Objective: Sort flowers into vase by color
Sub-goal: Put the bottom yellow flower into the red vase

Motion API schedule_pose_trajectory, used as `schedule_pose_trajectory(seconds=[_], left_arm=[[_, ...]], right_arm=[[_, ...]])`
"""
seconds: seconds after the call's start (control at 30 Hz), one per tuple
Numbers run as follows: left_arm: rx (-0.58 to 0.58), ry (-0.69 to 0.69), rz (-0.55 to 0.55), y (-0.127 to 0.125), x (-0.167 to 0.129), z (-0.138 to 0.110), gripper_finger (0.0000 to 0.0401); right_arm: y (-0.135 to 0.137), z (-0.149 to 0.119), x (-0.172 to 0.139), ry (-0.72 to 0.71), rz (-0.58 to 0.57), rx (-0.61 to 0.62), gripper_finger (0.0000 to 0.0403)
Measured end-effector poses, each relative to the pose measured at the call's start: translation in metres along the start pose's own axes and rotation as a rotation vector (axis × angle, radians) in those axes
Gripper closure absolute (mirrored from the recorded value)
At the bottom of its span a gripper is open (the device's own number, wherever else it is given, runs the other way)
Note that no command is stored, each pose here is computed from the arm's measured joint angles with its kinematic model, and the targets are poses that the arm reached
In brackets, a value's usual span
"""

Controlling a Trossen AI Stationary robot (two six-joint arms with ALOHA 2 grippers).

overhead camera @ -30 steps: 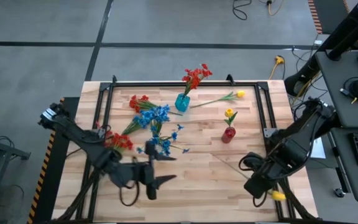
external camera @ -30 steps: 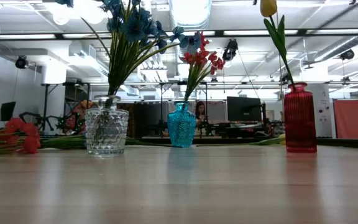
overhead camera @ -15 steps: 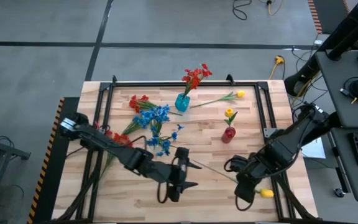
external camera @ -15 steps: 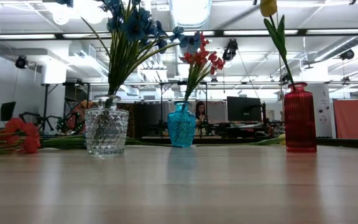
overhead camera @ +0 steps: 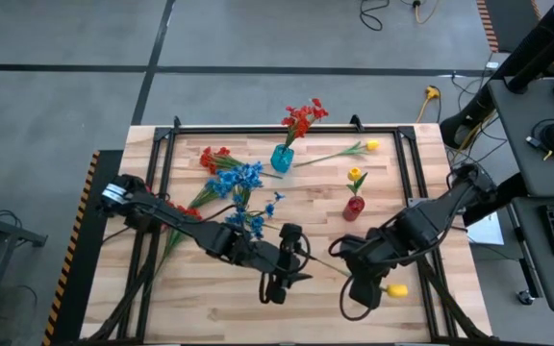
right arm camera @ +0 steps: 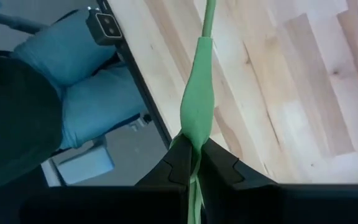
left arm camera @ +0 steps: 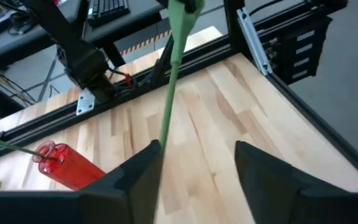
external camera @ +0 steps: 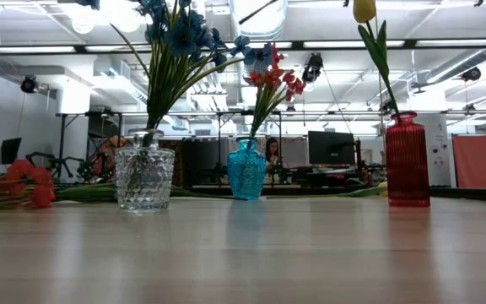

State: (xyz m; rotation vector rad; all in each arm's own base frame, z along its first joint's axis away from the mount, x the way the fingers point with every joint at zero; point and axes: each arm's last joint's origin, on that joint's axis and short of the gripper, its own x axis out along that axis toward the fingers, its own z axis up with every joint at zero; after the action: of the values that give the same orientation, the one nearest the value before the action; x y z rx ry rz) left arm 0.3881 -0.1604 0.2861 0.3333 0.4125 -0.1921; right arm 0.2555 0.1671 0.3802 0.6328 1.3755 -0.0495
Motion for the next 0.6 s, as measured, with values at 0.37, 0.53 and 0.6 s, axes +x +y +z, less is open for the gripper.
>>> schedule_pose_trajectory(seconds=[0.37, 0.53, 0.6], left_arm=[[-0.025, -0.004, -0.001, 0.000, 0.000, 0.000, 0.0324], [-0.019, -0.001, -0.002, 0.000, 0.000, 0.000, 0.0324], [-0.015, 0.005, -0.003, 0.000, 0.000, 0.000, 0.0326]], right_arm=[[0.022, 0.012, -0.001, 0.048, -0.013, -0.067, 0.0390], [0.027, 0.015, 0.000, 0.041, -0.003, -0.097, 0.0390], [0.027, 0.016, -0.001, 0.039, -0.002, -0.098, 0.0390]])
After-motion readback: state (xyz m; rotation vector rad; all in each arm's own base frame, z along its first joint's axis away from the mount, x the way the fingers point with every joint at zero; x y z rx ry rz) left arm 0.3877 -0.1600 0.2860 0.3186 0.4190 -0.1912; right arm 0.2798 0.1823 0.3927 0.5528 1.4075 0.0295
